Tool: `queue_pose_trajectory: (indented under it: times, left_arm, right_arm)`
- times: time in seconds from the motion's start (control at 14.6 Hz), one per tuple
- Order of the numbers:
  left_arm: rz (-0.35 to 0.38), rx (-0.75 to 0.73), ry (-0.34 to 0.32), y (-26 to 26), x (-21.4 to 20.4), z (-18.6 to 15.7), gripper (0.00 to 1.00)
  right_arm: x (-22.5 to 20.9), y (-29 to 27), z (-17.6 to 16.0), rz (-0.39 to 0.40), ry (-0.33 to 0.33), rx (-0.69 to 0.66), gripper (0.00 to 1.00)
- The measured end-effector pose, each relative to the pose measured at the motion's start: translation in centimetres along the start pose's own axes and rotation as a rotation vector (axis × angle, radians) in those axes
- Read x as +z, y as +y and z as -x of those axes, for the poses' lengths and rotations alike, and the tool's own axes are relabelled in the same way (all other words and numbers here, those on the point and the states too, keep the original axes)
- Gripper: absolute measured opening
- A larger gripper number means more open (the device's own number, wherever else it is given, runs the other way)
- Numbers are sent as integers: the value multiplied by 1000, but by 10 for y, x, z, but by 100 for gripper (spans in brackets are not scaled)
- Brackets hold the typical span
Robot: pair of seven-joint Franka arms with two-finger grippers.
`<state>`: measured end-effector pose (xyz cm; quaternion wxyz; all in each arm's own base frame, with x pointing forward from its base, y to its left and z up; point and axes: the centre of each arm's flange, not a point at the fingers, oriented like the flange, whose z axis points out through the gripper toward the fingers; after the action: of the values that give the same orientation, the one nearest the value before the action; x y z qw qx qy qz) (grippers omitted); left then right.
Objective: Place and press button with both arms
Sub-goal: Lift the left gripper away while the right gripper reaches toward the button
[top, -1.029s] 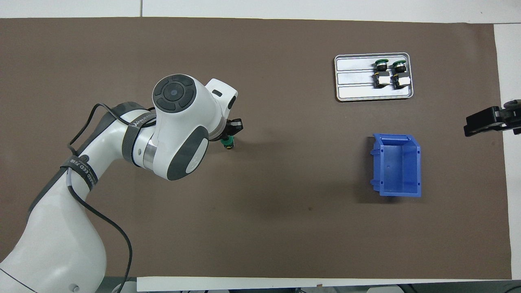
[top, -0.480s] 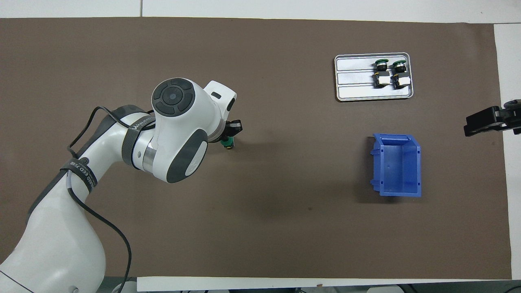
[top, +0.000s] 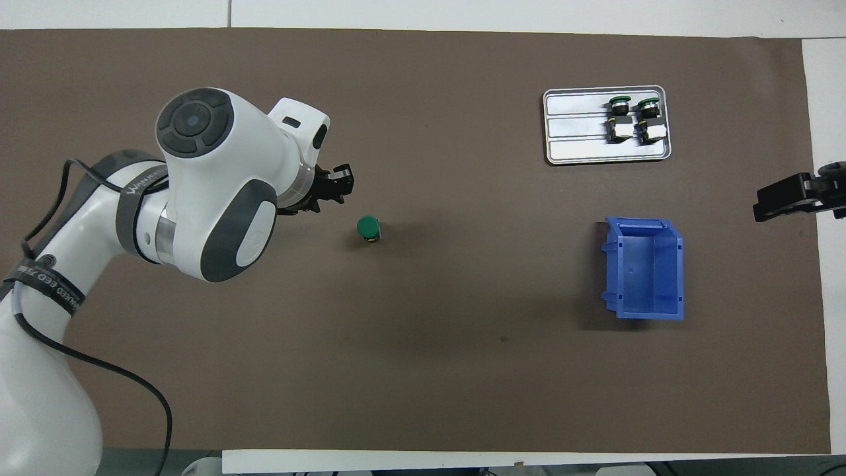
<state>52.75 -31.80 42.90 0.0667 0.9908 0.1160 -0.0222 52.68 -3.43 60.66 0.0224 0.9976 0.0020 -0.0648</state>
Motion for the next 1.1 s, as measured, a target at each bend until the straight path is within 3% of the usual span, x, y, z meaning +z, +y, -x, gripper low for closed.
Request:
queue_pose_trajectory:
  times: [0.34,0.55,0.75,0.96,1.1]
  left_arm:
    - [-17,-37,-21,-31,-23,-21,99]
    - [-38,11,-48,-75,-43,-44,100]
    - [-75,86,-57,-119,-61,-64,100]
    - [-114,149,-76,-167,-85,-77,100]
    - [-144,157,-83,-201,-110,-76,100]
  right_arm:
    - [0,0,0,0,0,0,99]
    - [0,2,1,-1,-3,3,99]
    - [2,1,11,-4,-65,3,99]
    - [-6,-17,4,-29,3,-29,99]
    - [-10,-61,-4,-54,39,-48,99]
